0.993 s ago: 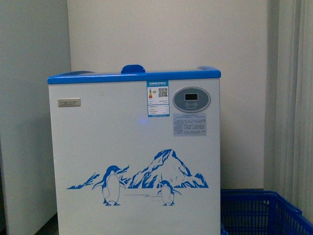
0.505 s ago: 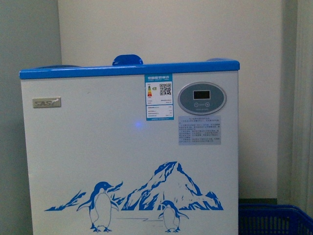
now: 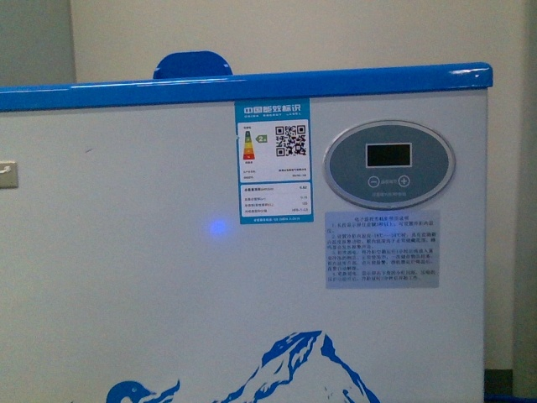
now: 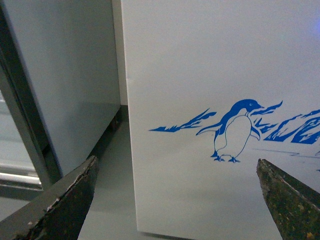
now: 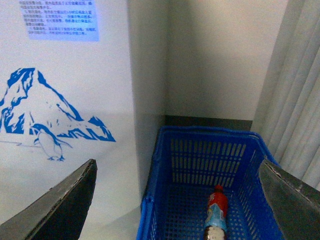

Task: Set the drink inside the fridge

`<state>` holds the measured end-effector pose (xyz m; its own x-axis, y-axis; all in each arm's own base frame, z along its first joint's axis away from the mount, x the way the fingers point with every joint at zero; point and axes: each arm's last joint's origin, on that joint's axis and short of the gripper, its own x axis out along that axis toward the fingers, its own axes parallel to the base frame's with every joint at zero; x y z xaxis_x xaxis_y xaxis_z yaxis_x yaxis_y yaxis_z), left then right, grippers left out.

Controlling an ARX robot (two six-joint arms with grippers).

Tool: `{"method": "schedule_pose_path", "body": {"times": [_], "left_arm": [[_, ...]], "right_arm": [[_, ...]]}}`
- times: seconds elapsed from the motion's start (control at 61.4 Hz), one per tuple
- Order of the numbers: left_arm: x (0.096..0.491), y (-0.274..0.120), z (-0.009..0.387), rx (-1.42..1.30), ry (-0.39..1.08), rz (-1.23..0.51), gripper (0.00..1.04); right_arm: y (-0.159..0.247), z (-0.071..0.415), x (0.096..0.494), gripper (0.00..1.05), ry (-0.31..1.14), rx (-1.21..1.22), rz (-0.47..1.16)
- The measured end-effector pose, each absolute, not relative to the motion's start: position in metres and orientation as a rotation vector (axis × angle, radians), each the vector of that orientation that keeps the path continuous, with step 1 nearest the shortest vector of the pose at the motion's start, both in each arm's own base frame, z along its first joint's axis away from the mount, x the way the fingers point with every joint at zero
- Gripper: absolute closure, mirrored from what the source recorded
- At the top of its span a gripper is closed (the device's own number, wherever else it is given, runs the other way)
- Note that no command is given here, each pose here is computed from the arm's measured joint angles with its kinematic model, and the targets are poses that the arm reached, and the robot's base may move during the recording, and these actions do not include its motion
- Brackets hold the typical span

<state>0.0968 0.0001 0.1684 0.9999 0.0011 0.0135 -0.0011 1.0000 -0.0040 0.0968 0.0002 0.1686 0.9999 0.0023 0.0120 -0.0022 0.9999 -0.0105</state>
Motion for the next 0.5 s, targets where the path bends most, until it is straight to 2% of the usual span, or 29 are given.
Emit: {"method": "schedule_pose_path", "body": {"times": [0.505], "left_arm": [[0.0969, 0.0002, 0.1684, -0.004, -0.013, 0.002, 0.08]], "right_arm": [[0.0002, 0.1685, 0.0969, 0.07, -0.012, -0.01, 0.002]]}}
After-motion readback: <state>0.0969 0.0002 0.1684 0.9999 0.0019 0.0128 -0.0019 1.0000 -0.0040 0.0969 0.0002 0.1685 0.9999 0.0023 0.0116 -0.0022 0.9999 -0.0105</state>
